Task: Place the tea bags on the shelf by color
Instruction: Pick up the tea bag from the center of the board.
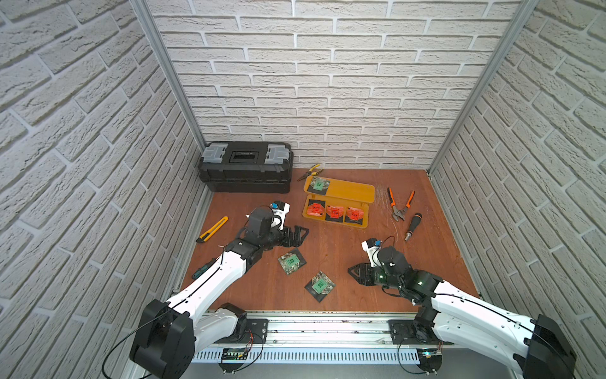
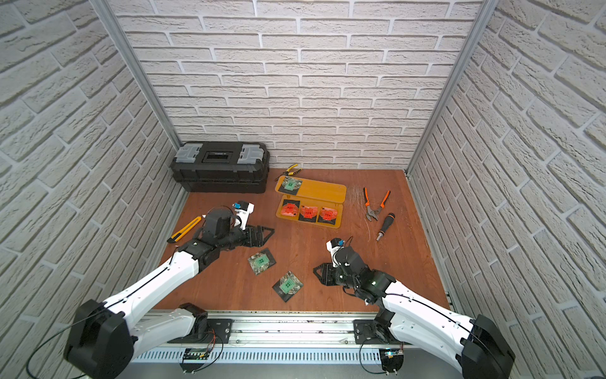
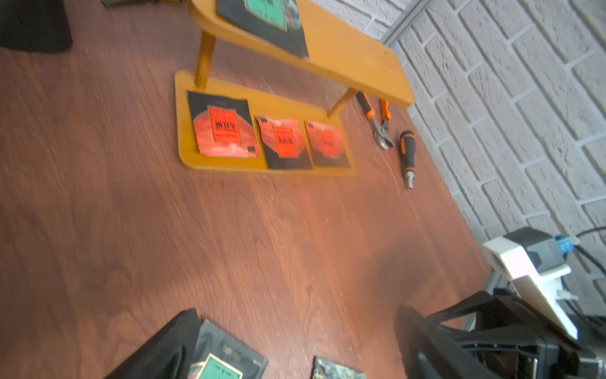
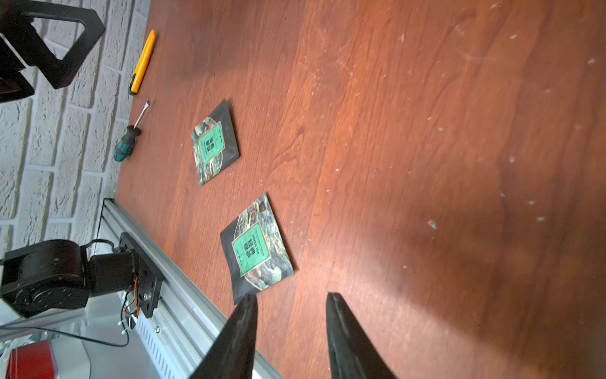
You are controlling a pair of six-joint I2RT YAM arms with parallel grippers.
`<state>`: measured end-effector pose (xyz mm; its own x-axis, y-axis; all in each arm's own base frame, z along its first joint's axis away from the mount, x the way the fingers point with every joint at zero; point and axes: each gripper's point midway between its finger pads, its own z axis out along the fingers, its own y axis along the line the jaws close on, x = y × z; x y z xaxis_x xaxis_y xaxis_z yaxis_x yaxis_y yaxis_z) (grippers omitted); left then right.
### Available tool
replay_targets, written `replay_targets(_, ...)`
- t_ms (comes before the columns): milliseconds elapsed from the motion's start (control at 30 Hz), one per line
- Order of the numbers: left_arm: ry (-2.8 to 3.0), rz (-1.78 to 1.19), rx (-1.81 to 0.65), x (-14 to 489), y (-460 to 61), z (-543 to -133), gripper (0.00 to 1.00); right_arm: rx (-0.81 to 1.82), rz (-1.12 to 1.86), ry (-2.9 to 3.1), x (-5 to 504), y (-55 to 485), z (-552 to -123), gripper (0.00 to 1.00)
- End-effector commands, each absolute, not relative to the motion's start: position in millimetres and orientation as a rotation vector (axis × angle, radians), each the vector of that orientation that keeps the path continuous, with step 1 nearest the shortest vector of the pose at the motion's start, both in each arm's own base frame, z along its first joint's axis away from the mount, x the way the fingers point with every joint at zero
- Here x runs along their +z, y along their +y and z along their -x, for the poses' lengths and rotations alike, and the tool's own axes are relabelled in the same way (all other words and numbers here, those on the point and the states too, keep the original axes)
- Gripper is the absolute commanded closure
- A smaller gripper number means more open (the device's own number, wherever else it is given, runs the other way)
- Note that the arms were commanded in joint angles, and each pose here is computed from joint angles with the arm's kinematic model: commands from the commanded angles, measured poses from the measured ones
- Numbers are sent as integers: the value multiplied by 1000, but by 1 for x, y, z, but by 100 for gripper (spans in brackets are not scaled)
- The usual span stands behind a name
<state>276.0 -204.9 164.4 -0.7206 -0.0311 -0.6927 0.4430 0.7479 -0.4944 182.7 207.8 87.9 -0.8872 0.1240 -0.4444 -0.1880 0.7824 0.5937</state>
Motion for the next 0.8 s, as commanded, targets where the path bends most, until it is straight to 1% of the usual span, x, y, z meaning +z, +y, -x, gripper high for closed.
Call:
replay_targets(0, 2186, -316, -852, 165, -212, -268, 1, 988, 76, 2468, 95, 226, -181, 61)
replay_targets(133, 2212, -369, -845, 148, -223, -247, 1, 1006, 112, 2491, 89, 240, -174, 61)
replay_targets(333, 2247, -357, -852, 130, -228, -228, 1, 1006, 160, 2527, 78, 257, -164, 62)
replay_targets(767, 2325, -281, -839, 104, -228, -206, 2, 991, 255, 2591, 59, 288, -149, 63)
